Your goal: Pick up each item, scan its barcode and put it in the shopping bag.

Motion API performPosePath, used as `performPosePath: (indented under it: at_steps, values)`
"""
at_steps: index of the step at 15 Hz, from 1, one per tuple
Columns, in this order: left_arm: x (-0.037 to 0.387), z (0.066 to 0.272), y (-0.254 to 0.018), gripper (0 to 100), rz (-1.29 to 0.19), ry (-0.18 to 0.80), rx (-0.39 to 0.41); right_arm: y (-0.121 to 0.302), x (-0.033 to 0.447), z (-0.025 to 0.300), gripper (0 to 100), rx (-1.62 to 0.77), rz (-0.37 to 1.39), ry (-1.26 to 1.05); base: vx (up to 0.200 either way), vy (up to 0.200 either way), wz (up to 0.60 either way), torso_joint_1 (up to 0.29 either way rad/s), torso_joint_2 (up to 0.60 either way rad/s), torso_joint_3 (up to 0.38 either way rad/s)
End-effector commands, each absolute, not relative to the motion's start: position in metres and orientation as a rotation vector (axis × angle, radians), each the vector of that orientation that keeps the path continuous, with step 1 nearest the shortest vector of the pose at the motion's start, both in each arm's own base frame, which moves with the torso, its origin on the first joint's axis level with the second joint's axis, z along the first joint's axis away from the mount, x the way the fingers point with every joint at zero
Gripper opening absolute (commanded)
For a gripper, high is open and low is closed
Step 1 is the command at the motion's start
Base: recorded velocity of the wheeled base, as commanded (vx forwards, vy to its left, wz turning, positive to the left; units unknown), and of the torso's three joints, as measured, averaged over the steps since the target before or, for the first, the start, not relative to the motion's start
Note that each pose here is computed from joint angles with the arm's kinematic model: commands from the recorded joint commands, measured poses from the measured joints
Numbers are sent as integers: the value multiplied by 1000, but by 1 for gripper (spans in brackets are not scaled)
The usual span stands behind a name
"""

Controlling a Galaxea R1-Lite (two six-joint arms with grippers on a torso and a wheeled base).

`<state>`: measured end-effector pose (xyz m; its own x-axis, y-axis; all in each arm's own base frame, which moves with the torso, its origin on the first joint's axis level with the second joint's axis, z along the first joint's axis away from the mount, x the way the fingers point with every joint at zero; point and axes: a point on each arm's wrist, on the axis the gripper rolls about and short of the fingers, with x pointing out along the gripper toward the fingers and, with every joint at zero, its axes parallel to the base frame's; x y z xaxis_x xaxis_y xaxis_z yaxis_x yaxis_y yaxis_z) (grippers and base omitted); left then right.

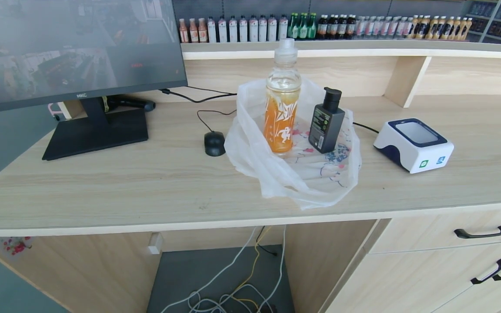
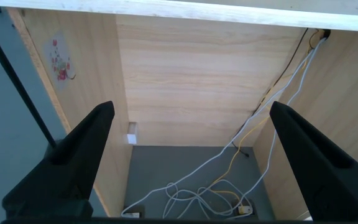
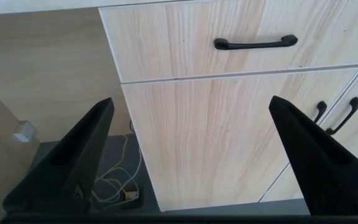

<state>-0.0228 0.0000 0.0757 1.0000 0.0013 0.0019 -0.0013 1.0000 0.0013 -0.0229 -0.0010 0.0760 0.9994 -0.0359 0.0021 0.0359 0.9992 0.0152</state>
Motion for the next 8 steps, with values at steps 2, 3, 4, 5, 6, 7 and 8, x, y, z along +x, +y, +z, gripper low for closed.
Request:
performPosePath:
  at_steps: [2, 3, 4, 5, 6, 7, 8]
  values:
    - [-23, 76, 0, 100, 2, -3, 5, -1, -23, 76, 100, 15, -37, -3, -100, 0, 0, 16, 4, -1]
    - [-23, 76, 0, 100, 2, -3, 3, -1, -23, 76, 100, 15, -37, -3, 0, 0, 0, 0, 0, 0]
    - [-23, 76, 0, 100, 2, -3, 5, -1, -23, 76, 100, 14, -37, -3, 0, 0, 0, 0, 0, 0]
    - [-23, 76, 0, 100, 2, -3, 5, -1, -23, 76, 100, 15, -37, -3, 0, 0, 0, 0, 0, 0]
    - [-23, 76, 0, 100, 2, -3, 2, -1, -23, 76, 100, 15, -37, -3, 0, 0, 0, 0, 0, 0]
    - [-23, 76, 0, 100, 2, -3, 3, -1, -23, 76, 100, 15, -37, -3, 0, 0, 0, 0, 0, 0]
    - [-23, 76, 0, 100, 2, -3, 3, -1, -23, 76, 100, 15, -37, -3, 0, 0, 0, 0, 0, 0]
